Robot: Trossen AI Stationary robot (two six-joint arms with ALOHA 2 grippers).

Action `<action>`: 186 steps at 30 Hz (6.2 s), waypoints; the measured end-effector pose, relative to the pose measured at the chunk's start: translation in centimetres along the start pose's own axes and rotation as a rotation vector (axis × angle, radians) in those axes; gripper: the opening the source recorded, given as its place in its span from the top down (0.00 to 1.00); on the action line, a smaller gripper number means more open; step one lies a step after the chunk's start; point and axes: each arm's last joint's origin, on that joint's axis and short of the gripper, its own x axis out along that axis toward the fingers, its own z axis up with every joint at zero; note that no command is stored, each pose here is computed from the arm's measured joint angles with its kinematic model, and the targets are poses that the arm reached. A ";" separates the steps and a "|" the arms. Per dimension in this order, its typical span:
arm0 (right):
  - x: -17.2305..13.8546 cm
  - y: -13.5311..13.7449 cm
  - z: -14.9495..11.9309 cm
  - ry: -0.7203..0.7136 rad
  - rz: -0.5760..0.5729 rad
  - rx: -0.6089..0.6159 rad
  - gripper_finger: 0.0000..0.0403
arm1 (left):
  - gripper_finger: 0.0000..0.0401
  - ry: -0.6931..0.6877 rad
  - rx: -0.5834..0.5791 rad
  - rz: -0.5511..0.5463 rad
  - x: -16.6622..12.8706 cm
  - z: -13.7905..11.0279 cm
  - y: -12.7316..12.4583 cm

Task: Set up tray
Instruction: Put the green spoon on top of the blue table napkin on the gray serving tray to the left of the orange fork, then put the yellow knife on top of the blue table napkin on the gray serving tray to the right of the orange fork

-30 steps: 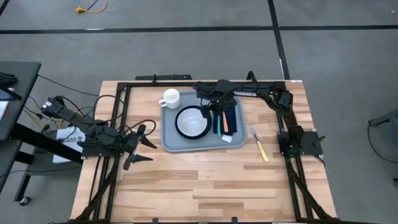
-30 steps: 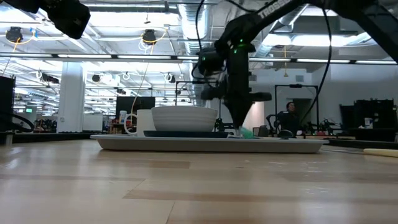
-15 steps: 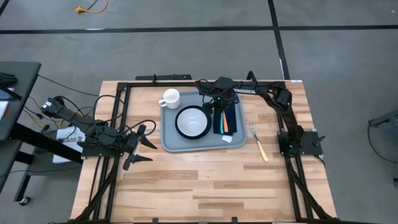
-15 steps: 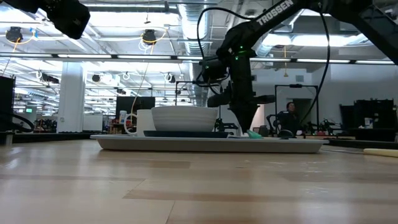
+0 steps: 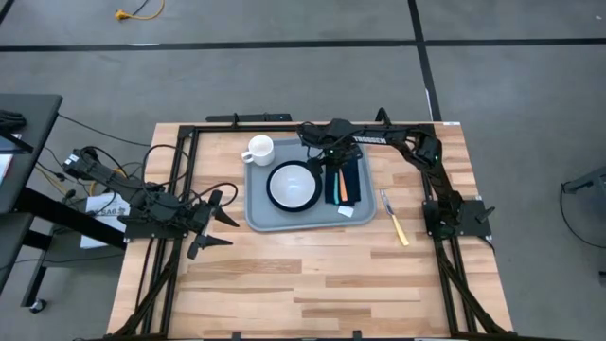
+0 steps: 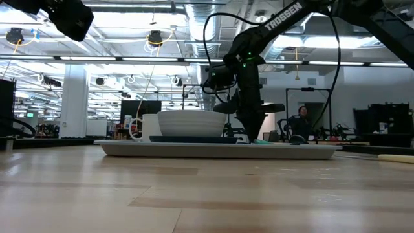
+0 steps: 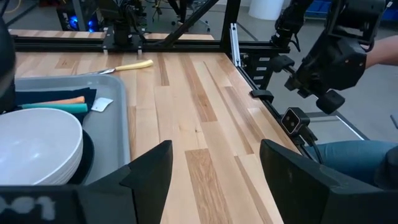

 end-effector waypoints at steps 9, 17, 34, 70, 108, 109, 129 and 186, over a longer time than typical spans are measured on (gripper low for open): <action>0.0 0.1 -0.1 0.008 0.013 -0.002 1.00 | 0.42 0.000 0.000 0.000 0.0 0.0 0.0; 0.0 0.2 -0.1 0.005 0.017 -0.002 1.00 | 0.42 0.000 -0.001 0.000 0.0 0.0 0.0; 0.0 0.3 -0.1 0.022 0.041 -0.002 0.75 | 0.42 0.010 -0.026 0.001 0.0 -0.1 0.0; -8.9 -1.3 -3.4 -0.001 -0.228 -0.133 0.71 | 0.42 0.011 -0.037 0.002 0.0 -0.1 0.0; 0.7 -10.7 -22.8 0.099 0.071 -0.415 0.71 | 0.42 -0.038 -0.102 0.047 0.0 0.3 0.1; 0.7 -10.7 -22.7 0.096 0.072 -0.412 0.71 | 0.42 -0.038 -0.103 0.048 0.0 0.3 0.1; 4.4 -9.7 -21.7 0.226 -0.089 -0.431 0.71 | 0.42 -0.030 -0.102 0.051 0.0 0.2 0.1; -7.2 -8.8 -11.4 -0.166 0.168 0.275 0.99 | 0.42 -0.011 -0.087 0.016 0.0 0.1 0.0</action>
